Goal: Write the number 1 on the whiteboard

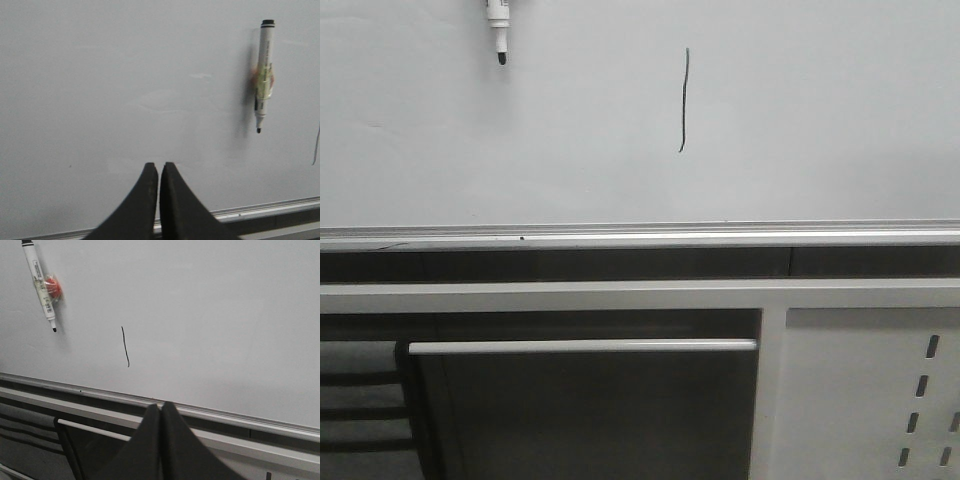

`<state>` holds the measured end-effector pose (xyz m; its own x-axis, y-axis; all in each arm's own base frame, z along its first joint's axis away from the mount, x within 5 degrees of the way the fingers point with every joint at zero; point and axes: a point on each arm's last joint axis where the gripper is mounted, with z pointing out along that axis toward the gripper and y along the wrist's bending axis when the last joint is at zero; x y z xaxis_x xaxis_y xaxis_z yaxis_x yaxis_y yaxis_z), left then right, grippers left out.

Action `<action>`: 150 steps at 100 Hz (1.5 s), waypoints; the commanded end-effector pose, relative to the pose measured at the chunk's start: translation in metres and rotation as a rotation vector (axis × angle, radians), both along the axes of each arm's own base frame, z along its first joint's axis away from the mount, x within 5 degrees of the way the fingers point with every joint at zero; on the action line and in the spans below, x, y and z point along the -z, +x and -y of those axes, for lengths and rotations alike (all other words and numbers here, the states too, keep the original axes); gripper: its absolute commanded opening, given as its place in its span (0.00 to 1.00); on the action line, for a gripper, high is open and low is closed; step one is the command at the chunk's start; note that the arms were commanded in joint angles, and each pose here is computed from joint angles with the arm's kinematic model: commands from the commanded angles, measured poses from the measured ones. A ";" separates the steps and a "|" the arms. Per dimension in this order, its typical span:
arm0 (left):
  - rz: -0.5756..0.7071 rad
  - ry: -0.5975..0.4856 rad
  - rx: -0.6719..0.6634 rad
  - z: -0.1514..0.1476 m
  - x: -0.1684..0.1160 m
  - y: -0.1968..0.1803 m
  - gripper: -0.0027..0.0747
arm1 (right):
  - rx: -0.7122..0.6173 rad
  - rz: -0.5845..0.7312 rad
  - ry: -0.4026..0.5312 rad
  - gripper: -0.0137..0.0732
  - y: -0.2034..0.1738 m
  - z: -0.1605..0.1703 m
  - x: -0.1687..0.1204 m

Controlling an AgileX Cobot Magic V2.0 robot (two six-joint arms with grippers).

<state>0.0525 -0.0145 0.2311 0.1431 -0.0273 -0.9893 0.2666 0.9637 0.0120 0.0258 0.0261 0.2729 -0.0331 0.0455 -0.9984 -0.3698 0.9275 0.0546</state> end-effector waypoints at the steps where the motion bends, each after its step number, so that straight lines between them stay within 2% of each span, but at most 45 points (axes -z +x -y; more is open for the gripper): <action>1: 0.046 -0.027 -0.046 -0.003 0.001 -0.001 0.01 | 0.029 0.059 0.039 0.08 0.000 0.002 -0.012; 14: -0.013 -0.034 -0.093 -0.005 0.023 0.002 0.01 | 0.028 0.057 0.039 0.08 0.000 0.002 -0.012; 22: -0.036 -0.034 -0.113 -0.006 0.027 0.003 0.01 | 0.029 0.059 0.039 0.08 0.000 0.002 -0.012; 41: -0.072 -0.042 -0.114 -0.006 0.030 0.003 0.01 | 0.029 0.059 0.039 0.08 0.000 0.002 -0.012; 114: -0.067 -0.043 -0.114 -0.006 0.029 0.003 0.01 | 0.030 0.058 0.036 0.08 0.000 0.002 -0.012; 124: -0.067 -0.043 -0.114 -0.006 0.029 0.003 0.01 | 0.092 0.074 -0.074 0.08 0.002 0.007 -0.009; 133: -0.067 -0.043 -0.114 -0.006 0.029 0.003 0.01 | 0.208 0.098 -0.028 0.08 0.008 0.016 -0.005; 150: -0.067 -0.043 -0.114 -0.006 0.029 0.003 0.01 | 0.304 0.119 -0.069 0.08 0.020 0.022 0.020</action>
<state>0.0555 -0.0091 0.2078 0.0366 -0.0308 -0.9989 0.1599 0.9868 -0.0246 0.0418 0.0082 0.2496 -0.0096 -0.0223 -0.9997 -0.1361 0.9905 -0.0208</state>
